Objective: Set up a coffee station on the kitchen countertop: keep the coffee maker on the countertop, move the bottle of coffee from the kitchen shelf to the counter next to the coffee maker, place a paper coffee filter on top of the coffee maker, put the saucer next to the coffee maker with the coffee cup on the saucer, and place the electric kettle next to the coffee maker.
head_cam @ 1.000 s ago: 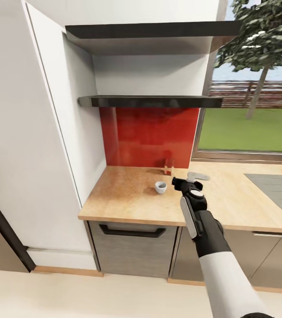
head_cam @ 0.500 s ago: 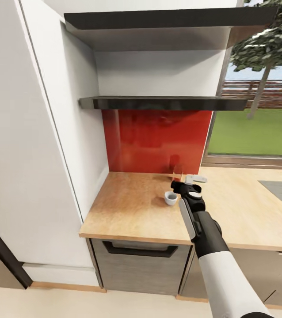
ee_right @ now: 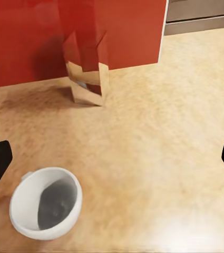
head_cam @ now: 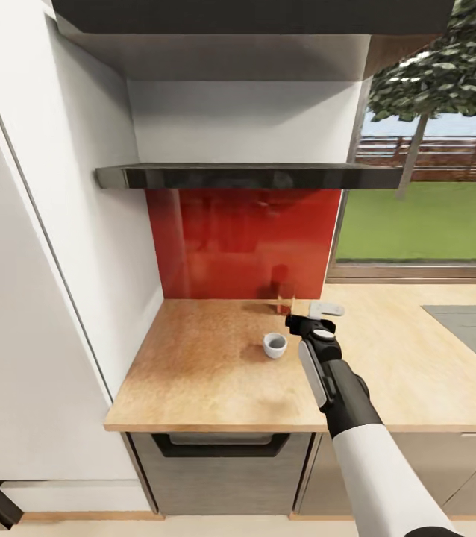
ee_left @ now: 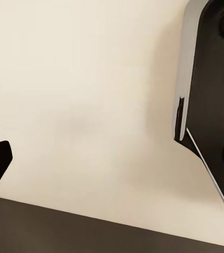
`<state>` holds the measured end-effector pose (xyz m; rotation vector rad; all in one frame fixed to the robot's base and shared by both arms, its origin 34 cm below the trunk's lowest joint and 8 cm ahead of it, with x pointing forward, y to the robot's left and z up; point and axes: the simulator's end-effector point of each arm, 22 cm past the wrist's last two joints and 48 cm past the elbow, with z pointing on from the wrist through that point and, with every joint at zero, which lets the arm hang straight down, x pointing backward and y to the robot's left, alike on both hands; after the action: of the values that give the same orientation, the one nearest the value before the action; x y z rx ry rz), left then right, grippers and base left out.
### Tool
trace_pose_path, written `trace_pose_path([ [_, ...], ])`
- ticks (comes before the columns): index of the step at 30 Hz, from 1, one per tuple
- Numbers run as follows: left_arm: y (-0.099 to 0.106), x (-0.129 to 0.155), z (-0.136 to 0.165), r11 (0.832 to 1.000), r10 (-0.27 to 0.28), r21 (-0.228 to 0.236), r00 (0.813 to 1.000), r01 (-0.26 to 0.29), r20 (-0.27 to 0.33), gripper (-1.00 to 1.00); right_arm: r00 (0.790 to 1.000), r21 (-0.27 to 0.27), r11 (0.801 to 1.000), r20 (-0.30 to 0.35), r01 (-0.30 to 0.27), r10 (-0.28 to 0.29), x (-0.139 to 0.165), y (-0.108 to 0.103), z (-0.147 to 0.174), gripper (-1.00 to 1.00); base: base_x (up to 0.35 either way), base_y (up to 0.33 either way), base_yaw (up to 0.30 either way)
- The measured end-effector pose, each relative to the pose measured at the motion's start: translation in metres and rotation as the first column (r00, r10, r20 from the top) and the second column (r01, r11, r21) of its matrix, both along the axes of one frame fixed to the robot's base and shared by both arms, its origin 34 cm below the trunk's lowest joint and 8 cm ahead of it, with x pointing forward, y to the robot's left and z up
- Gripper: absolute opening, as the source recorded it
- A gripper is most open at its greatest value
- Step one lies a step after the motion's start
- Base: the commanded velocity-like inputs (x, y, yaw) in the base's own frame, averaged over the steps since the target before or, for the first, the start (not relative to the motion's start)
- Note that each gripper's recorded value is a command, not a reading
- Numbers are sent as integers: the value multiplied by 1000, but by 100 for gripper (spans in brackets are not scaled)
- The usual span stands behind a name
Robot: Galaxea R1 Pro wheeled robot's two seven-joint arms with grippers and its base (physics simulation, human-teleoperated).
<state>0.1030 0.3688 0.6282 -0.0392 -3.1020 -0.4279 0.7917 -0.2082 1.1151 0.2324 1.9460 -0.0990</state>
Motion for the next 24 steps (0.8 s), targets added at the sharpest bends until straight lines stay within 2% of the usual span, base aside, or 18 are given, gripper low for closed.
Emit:
trace_pose_path([
  [8, 1, -9, 0, 1000, 2, 1, 1000, -2, -18, 100, 999, -6, 1000, -52, -10, 10, -3, 4, -24, 100, 150, 34, -2],
  [18, 0, -13, 0, 1000, 2, 0, 1000, -2, -28, 100, 997, -8, 1000, -77, -11, 11, -4, 4, -35, 100, 33, 5, 0],
  [24, -1, -16, 0, 1000, 2, -2, 999, -2, -32, 100, 994, -11, 1000, -111, -17, 15, -7, 6, -50, 100, 203, 0, 0],
])
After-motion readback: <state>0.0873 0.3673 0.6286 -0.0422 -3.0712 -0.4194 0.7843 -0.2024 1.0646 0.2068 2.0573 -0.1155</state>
